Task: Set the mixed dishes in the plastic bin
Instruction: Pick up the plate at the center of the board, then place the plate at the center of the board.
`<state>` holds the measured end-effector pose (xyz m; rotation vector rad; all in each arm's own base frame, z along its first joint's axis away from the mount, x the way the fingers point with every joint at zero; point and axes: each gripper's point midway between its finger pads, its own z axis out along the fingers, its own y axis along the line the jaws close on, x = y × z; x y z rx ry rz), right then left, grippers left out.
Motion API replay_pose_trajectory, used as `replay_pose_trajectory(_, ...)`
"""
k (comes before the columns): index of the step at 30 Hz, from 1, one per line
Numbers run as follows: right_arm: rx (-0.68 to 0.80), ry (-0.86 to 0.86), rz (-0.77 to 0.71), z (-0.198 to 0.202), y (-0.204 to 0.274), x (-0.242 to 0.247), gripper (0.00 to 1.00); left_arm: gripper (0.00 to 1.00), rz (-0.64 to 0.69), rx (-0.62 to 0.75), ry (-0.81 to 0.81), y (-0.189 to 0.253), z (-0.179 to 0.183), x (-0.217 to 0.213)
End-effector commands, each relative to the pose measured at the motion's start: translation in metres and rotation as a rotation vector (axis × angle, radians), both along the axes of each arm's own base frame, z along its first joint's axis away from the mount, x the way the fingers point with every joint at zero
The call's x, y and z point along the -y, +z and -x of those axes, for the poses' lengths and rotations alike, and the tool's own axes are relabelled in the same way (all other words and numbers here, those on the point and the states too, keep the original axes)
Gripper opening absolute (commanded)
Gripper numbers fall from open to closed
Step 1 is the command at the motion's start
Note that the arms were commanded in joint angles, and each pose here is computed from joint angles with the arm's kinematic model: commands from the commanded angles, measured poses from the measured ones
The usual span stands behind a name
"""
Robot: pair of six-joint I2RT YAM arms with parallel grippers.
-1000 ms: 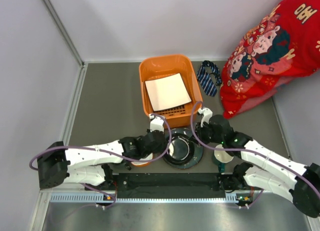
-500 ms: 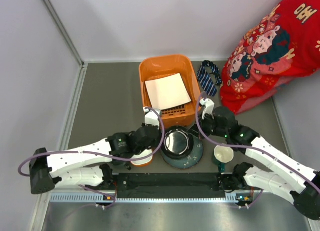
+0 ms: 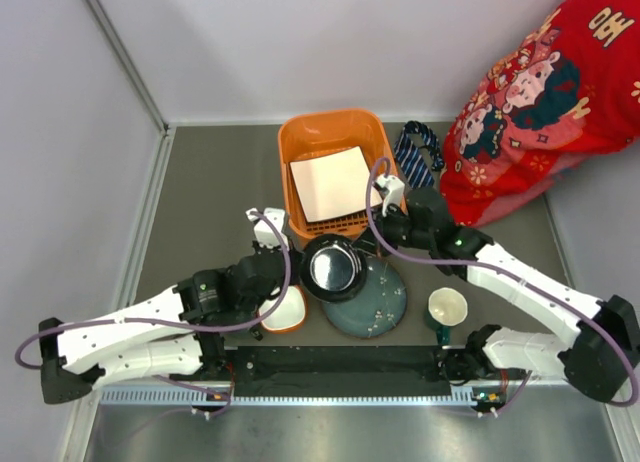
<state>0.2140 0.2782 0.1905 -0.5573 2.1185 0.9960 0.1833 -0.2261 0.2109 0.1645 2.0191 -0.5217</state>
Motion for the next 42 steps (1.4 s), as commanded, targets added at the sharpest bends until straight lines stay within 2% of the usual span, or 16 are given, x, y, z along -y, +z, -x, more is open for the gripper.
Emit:
replay_pose_trajectory(1,0.126,0.137,-0.199,-0.01,0.076,-0.051,0.0,0.0,0.194,0.065,-0.002,0.057,-0.002,0.015)
replay_pose_trajectory(17,0.161,0.296,-0.228,-0.04,0.1,-0.123,0.0,0.0,0.058,0.101,0.208,0.058,-0.031,-0.036)
replay_pose_trajectory(30,0.191,0.349,-0.263,-0.066,0.121,-0.168,0.0,0.0,0.011,0.08,0.311,0.051,-0.087,-0.08)
replay_pose_trajectory(31,0.154,0.351,-0.234,-0.068,0.108,-0.172,0.0,0.0,0.003,0.076,0.317,0.049,-0.09,-0.081)
replay_pose_trajectory(42,0.144,0.396,-0.227,-0.088,0.105,-0.216,0.0,0.0,-0.008,0.06,0.399,0.042,-0.122,-0.122)
